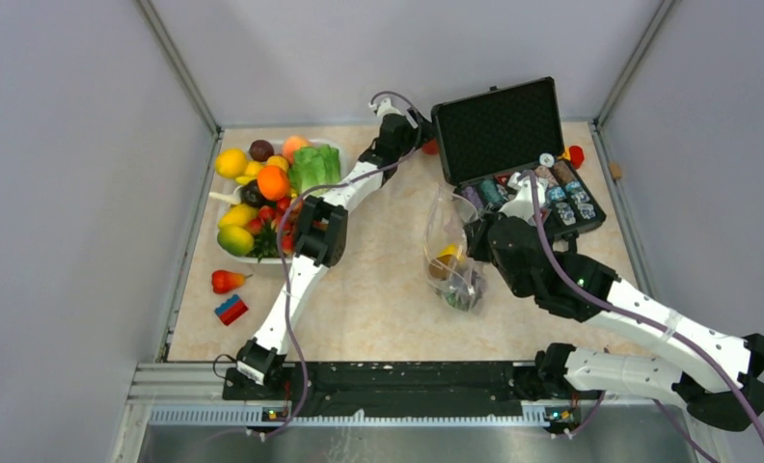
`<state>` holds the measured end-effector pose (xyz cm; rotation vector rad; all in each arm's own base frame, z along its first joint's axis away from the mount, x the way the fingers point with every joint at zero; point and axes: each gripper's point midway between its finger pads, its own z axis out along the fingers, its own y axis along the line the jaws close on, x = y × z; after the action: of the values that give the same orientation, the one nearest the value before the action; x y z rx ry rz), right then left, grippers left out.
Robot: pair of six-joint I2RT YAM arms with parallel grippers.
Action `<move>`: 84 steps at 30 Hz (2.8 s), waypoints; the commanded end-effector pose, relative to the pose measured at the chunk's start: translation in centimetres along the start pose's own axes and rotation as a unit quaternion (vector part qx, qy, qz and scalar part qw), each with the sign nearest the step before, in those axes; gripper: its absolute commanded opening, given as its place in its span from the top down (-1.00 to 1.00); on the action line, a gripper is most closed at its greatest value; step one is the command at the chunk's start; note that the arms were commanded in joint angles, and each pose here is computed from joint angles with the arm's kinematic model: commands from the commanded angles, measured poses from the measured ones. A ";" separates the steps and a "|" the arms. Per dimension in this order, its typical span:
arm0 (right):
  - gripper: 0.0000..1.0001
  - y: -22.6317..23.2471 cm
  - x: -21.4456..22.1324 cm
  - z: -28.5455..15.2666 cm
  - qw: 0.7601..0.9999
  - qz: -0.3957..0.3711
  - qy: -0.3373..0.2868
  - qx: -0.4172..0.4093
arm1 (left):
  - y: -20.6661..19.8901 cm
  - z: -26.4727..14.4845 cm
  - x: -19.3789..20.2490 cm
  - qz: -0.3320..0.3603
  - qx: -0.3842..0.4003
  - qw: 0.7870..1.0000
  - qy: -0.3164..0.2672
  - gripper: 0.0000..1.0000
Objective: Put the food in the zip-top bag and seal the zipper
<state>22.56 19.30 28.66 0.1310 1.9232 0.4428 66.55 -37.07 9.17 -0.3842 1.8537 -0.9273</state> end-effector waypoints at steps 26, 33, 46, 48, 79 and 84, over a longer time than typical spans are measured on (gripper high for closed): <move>0.97 0.3 -4.0 -1.7 0.998 0.033 -0.043 -0.013 | 1.7 0.4 5.8 -0.115 -0.047 0.991 0.042 -0.47; 0.97 0.2 -4.2 -1.8 0.998 0.034 -0.045 -0.013 | 2.5 0.2 6.1 -0.136 -0.063 0.988 0.032 -0.29; 0.97 -0.1 -3.9 -1.7 0.998 0.034 -0.046 -0.009 | -0.6 -0.3 3.9 -0.077 -0.025 0.997 -0.006 0.53; 0.97 -0.1 -3.7 -1.6 0.998 0.035 -0.045 -0.006 | -3.7 -1.1 2.4 -0.037 0.011 0.999 -0.023 0.55; 1.00 2.6 -1.7 0.5 0.996 0.045 -0.046 -0.060 | -17.5 -29.4 -9.9 0.220 0.097 0.969 -0.064 0.54; 1.00 3.9 -1.1 1.6 0.995 0.048 -0.042 -0.071 | -18.7 -35.5 -11.6 0.260 0.118 0.955 -0.076 0.56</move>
<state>23.34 21.70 29.20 0.1347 1.8543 0.5593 41.68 -29.23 34.63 0.0823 1.6404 -0.7526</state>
